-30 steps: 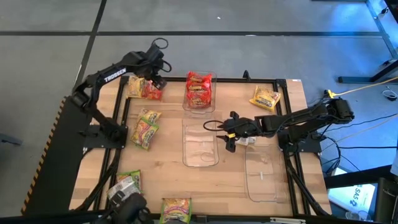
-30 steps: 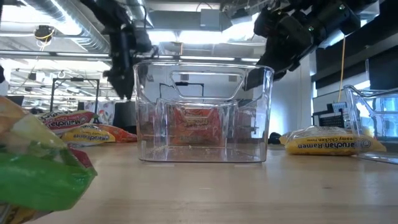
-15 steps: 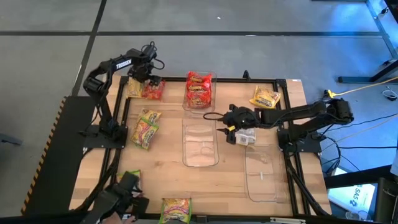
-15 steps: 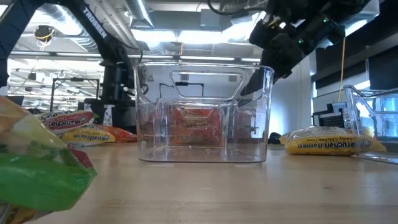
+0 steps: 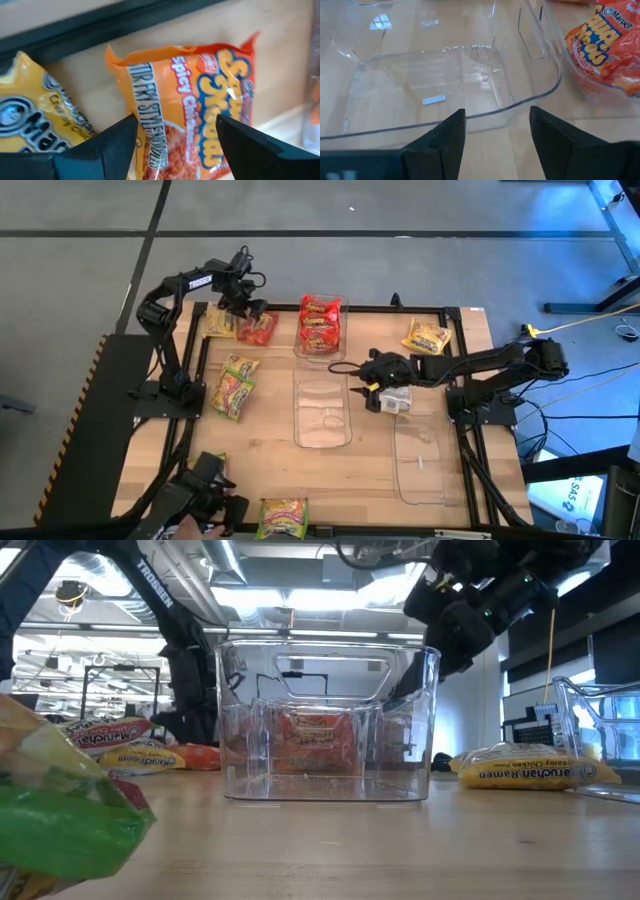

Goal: Sort Maruchan noodles
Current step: Put the orange noodle pack into the top transparent bin

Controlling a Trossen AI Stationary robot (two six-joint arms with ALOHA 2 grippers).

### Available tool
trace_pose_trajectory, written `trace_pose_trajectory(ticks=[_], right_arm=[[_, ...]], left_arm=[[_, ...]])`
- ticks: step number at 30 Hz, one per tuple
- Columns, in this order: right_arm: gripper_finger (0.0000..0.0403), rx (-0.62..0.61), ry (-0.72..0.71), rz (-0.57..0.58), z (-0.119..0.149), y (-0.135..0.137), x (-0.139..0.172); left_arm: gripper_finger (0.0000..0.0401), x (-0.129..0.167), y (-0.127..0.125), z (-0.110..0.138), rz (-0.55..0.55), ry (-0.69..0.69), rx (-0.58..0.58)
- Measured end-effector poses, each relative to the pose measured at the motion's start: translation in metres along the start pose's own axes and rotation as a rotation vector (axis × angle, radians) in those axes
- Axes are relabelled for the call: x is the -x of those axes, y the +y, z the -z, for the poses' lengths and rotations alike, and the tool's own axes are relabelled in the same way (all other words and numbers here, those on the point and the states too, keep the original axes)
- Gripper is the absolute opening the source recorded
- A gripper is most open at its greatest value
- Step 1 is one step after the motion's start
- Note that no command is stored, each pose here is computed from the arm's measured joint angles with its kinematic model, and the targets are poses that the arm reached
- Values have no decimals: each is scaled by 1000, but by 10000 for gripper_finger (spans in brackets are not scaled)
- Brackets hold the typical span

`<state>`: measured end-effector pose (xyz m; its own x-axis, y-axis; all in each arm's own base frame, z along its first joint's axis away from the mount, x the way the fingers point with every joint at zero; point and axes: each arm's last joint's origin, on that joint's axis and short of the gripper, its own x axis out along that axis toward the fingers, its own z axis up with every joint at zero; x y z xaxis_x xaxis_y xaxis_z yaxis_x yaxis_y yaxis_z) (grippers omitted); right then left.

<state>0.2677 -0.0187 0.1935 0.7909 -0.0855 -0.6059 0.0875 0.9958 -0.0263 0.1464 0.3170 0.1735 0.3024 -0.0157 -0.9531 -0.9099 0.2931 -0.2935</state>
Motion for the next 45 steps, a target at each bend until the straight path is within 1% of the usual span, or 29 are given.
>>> trace_pose_trajectory(ticks=[3, 6, 10, 13, 19, 22, 26, 30, 35, 41, 45], right_arm=[[193, -1, 1, 0, 7, 0, -1], [193, -1, 6, 0, 9, 0, -2], [193, 3, 3, 0, 9, 0, -2], [193, 23, -8, 0, 8, 0, -2], [193, 49, -51, 1, 4, 0, -2], [193, 49, -63, 2, 3, 0, -1], [193, 48, -92, 0, 0, 0, -1], [193, 50, -110, -35, -2, 1, -1], [193, 50, -117, -42, -2, 2, -1], [193, 52, -117, -42, -2, 2, -1], [193, 48, -116, -42, -2, 2, -1]], left_arm=[[254, -8, 0, 0, -14, 30, 5], [246, -18, -4, 1, 12, 71, 18], [229, -20, -9, 2, -9, 78, 9], [204, -20, -10, 3, -5, 83, 8], [140, -22, -17, 4, 8, 87, -13], [112, -23, -19, 4, 19, 94, 9], [82, -24, -24, 6, 27, 102, -1], [56, -24, -30, 7, 27, 102, -25], [34, -15, -44, 13, -11, 72, -99], [32, 7, -66, 23, -50, -6, -181], [32, 32, -82, 37, -70, -62, -232]])
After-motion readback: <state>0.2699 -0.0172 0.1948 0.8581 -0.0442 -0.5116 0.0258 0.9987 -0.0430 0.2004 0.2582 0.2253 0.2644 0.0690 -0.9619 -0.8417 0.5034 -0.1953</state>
